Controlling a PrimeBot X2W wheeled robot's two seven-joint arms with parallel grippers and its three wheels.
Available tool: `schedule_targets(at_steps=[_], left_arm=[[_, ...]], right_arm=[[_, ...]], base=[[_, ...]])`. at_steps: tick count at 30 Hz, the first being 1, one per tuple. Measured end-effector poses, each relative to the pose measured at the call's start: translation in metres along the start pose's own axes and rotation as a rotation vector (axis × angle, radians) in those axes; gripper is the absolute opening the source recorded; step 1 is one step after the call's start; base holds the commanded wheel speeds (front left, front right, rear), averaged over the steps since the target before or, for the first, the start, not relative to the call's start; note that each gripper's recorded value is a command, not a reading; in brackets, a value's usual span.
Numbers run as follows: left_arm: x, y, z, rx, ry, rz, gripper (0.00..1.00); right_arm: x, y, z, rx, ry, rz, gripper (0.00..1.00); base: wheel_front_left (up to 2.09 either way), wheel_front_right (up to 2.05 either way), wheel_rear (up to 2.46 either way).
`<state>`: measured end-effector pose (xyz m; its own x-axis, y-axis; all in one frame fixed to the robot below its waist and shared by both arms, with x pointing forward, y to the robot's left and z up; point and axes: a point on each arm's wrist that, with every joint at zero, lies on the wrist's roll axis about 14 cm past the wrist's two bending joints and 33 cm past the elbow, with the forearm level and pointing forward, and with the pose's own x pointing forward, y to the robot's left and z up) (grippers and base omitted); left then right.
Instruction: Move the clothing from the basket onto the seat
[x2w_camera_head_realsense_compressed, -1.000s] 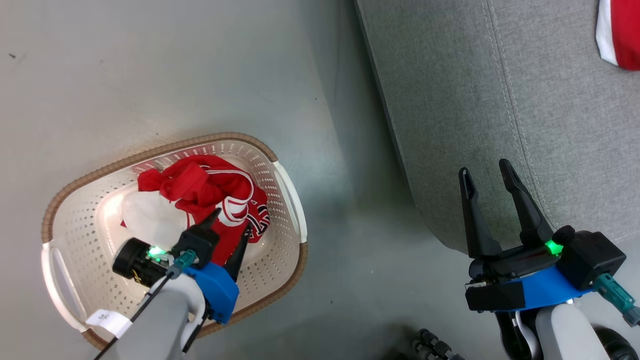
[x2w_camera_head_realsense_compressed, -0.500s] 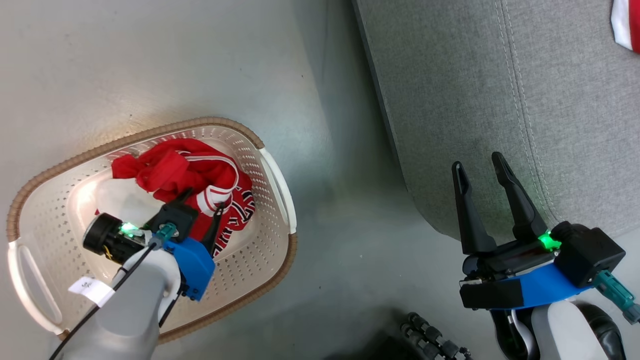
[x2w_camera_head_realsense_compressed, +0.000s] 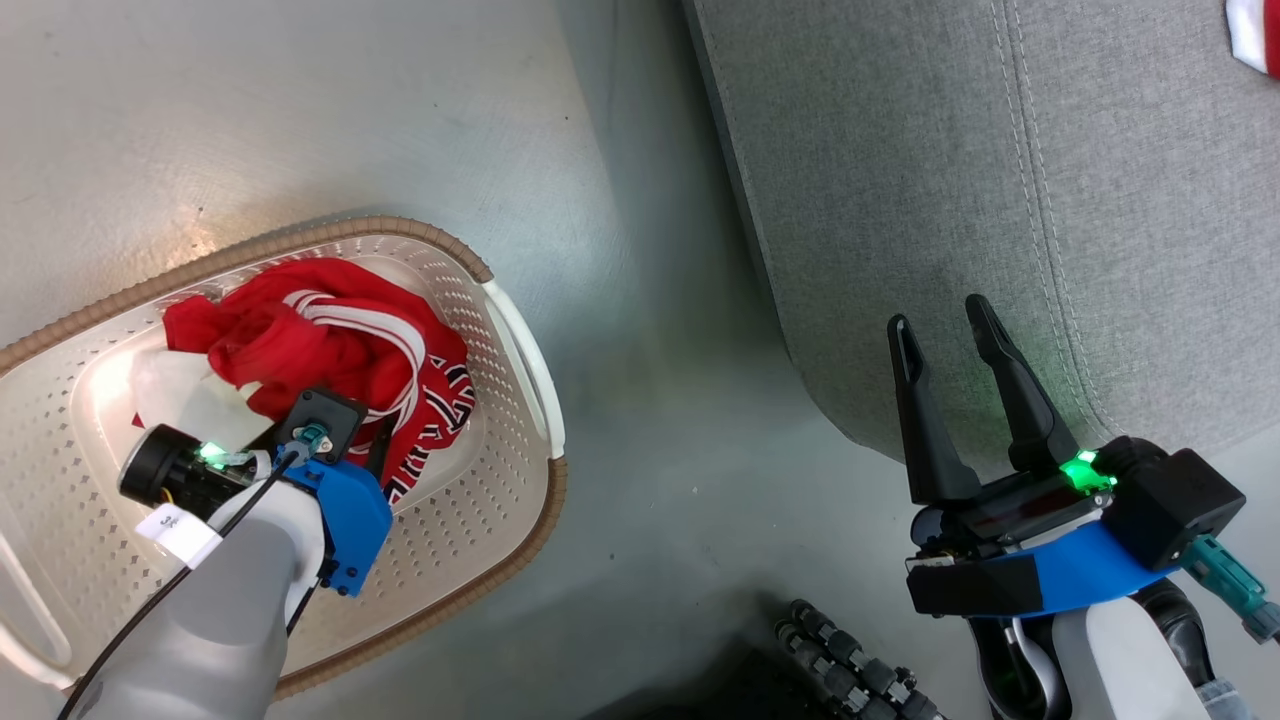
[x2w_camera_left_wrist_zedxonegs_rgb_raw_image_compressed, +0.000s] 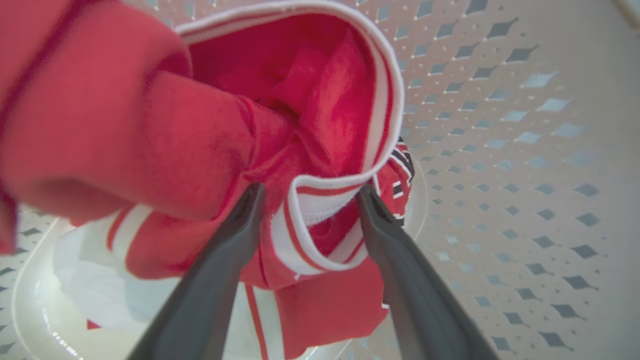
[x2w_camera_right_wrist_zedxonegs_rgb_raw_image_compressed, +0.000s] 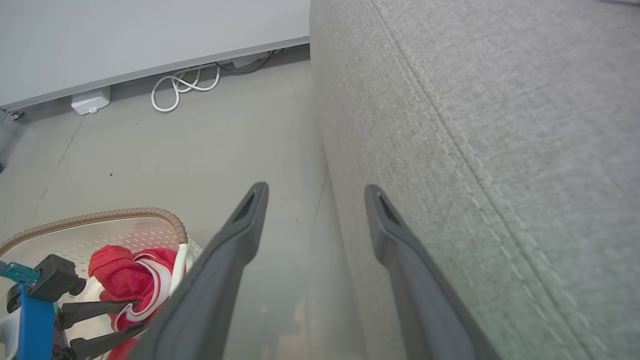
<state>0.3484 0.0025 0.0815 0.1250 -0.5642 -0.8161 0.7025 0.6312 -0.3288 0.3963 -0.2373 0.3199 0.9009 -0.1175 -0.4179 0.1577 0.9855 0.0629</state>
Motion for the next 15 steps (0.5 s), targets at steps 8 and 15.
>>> schedule_targets(at_steps=[8, 15], left_arm=[[0.003, 0.010, -0.004, 0.027, 0.040, 0.049, 1.00], [0.001, 0.013, -0.002, 0.010, 0.041, 0.068, 0.26]], right_arm=[[-0.001, -0.002, 0.000, 0.004, 0.000, -0.006, 1.00], [-0.001, 0.000, 0.001, 0.007, -0.002, -0.003, 1.00]], base=[[0.00, 0.00, 0.00], [0.00, 0.00, 0.00]])
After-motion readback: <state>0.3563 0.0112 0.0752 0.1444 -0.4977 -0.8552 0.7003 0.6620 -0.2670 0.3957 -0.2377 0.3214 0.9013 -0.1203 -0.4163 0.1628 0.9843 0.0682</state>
